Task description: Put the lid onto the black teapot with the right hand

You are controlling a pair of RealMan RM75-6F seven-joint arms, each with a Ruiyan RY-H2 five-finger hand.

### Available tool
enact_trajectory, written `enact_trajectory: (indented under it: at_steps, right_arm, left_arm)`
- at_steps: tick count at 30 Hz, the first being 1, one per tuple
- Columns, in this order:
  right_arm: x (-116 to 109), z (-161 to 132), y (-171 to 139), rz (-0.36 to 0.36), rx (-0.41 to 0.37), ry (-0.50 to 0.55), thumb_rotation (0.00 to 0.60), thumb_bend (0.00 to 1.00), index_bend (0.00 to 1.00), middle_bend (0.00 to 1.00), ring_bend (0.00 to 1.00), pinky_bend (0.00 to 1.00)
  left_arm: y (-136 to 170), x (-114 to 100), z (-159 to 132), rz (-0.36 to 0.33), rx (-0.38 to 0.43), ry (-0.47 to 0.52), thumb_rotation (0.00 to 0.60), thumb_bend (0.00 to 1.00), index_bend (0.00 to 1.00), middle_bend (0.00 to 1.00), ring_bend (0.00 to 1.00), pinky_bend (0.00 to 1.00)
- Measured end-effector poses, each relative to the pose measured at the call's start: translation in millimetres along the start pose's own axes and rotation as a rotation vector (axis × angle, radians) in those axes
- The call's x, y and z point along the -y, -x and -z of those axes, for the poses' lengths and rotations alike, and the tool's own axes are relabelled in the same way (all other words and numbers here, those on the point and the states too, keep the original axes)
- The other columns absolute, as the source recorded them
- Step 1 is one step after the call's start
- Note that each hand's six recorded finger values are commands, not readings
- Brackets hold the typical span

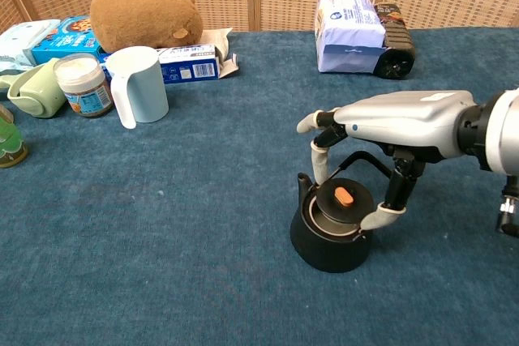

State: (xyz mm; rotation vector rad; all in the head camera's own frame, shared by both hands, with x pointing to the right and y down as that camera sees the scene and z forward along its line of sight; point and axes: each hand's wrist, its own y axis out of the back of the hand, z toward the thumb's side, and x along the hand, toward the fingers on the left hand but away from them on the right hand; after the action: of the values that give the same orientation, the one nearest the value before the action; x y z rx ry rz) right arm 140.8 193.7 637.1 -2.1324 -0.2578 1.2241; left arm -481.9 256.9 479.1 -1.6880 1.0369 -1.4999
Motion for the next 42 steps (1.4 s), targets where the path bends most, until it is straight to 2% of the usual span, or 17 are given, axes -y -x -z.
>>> enact_trajectory:
  at_steps: [4,15,22,25,28,33,38,42]
  right_arm:
    - [-1,-1,-1,0.001,-0.006,0.006,0.6,0.2,0.29,0.03,0.0,0.0]
    - [-9,-1,-7,0.02,-0.016,0.03,0.6,0.2,0.29,0.03,0.0,0.0]
    - [-32,4,-21,0.102,-0.023,0.04,0.6,0.13,0.29,0.11,0.09,0.12]
    - [-43,8,-26,0.155,-0.036,0.028,0.6,0.08,0.29,0.14,0.14,0.15]
    - [-56,12,-31,0.226,-0.057,0.012,0.6,0.05,0.28,0.14,0.14,0.15]
    - [-80,39,-41,0.396,-0.066,0.002,0.6,0.03,0.26,0.14,0.13,0.13]
    - [-92,97,-66,0.551,0.03,-0.002,0.6,0.02,0.23,0.12,0.1,0.09]
    - [-89,133,-98,0.625,0.144,-0.004,0.6,0.02,0.2,0.11,0.09,0.08]
  left_arm:
    - [0,0,0,-0.001,0.002,0.0,0.6,0.1,0.0,0.0,0.0,0.06]
    - [1,-1,0,-0.002,0.003,0.001,0.6,0.1,0.0,0.0,0.0,0.06]
    - [1,-1,0,-0.001,0.004,0.003,0.6,0.1,0.0,0.0,0.0,0.06]
    - [2,-1,0,-0.001,0.002,0.002,0.6,0.1,0.0,0.0,0.0,0.06]
    - [4,-2,1,-0.007,-0.003,0.002,0.6,0.1,0.0,0.0,0.0,0.06]
    - [7,-4,0,-0.014,0.002,0.006,0.6,0.1,0.0,0.0,0.0,0.06]
    - [11,-8,0,-0.029,0.011,0.014,0.6,0.1,0.0,0.0,0.0,0.06]
    - [15,-12,2,-0.046,0.015,0.022,0.6,0.1,0.0,0.0,0.0,0.06]
